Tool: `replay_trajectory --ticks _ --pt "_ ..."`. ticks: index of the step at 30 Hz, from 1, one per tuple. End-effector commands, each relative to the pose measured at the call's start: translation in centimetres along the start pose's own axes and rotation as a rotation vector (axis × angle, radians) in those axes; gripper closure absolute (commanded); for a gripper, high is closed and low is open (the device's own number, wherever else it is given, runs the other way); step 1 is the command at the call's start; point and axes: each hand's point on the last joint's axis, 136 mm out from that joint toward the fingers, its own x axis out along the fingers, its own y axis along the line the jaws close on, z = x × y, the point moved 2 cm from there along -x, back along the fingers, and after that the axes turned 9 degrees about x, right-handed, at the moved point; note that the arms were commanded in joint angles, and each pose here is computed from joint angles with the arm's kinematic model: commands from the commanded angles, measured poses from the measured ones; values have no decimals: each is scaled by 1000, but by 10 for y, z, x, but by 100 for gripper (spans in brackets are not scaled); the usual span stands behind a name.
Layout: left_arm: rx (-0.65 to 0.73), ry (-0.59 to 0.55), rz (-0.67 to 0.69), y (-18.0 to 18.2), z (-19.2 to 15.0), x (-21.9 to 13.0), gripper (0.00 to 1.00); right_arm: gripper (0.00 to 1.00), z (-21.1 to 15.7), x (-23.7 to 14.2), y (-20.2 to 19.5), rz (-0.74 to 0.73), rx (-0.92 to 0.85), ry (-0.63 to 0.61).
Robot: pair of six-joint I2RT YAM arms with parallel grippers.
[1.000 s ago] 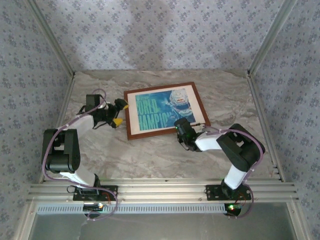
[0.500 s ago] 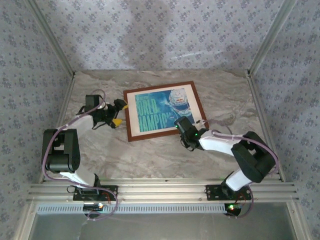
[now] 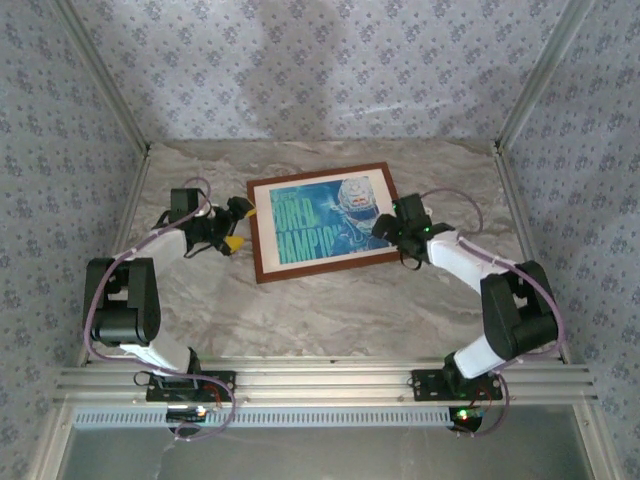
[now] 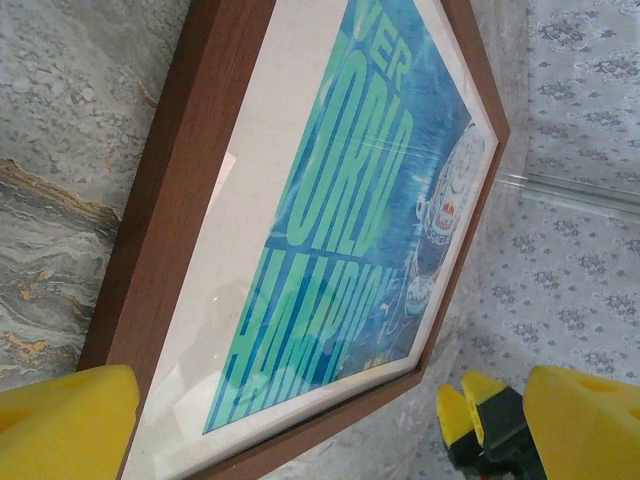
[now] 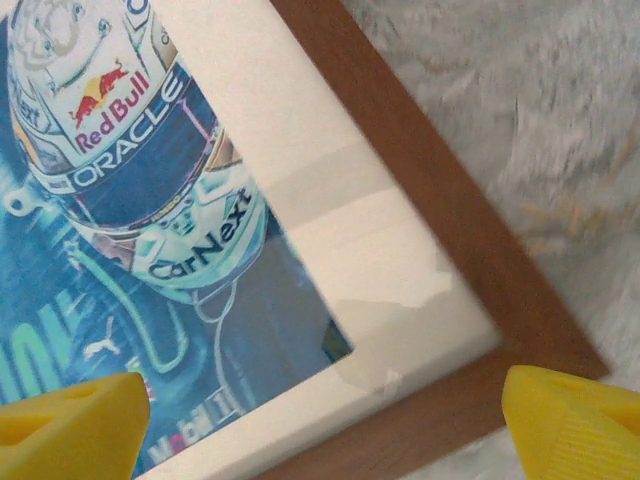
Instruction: Put the photo into the frame
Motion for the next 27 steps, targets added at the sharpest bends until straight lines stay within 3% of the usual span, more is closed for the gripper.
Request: replay_trajectory --ticks 1,11,20,27 --pt "7 11 11 0 3 1 1 9 10 8 -5 58 -218 170" --pt "10 11 22 -1 3 -1 1 20 55 44 7 46 -388 403" --pt "36 10 47 -1 -1 -8 1 35 82 78 13 -39 -459 410" --pt "36 13 49 1 -1 -7 2 47 81 93 7 -113 -497 424"
